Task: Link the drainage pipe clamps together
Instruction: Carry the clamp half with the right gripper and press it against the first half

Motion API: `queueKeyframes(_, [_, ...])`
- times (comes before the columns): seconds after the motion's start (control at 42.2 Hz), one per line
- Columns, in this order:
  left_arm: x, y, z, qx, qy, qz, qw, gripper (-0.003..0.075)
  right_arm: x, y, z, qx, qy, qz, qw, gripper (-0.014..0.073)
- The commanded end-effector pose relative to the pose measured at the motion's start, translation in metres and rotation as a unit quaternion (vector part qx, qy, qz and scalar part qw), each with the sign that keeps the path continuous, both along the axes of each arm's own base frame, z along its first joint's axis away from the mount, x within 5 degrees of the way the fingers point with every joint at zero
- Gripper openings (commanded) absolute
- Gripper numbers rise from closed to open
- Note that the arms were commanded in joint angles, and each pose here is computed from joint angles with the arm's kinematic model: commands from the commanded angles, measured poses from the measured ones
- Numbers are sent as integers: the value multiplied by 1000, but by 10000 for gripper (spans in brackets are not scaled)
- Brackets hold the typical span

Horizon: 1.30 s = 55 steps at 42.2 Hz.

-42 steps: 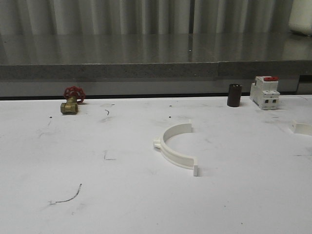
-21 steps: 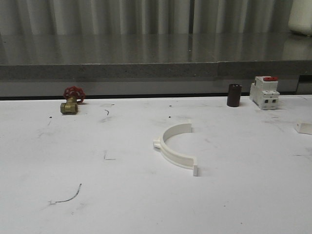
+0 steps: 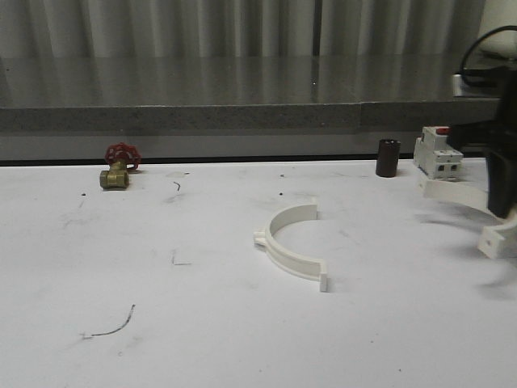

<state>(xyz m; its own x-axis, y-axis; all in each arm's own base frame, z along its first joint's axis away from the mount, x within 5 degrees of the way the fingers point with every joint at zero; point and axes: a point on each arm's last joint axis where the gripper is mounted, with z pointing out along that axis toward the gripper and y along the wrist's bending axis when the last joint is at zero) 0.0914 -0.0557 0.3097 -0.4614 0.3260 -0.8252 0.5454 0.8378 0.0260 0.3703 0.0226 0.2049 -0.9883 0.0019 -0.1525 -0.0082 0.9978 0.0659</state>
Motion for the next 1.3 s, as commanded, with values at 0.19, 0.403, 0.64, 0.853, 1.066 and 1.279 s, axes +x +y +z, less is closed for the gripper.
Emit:
queueKeyframes(0.19, [3,-2,14,-27,-38,3,999,344,-1,70,50,42,-67,-25,997,176])
queueKeyframes(0.403, [3,-2,14,-27,-38,3,999,344,-3,97,47,59,-78,-33,995,176])
queueKeyframes(0.64, [3,-2,14,-27,-38,3,999,344,2,103,27,53,-55,-36,996,176])
queueKeyframes(0.853, [3,-2,14,-27,-38,3,999,344,7,104,11,47,-39,-37,997,176])
queueKeyframes(1.066, [3,-2,14,-27,-38,3,999,344,8,105,11,51,-47,-43,997,176])
queueKeyframes(1.279, [3,-2,14,-27,-38,3,999,344,10,104,3,43,-37,-49,997,176])
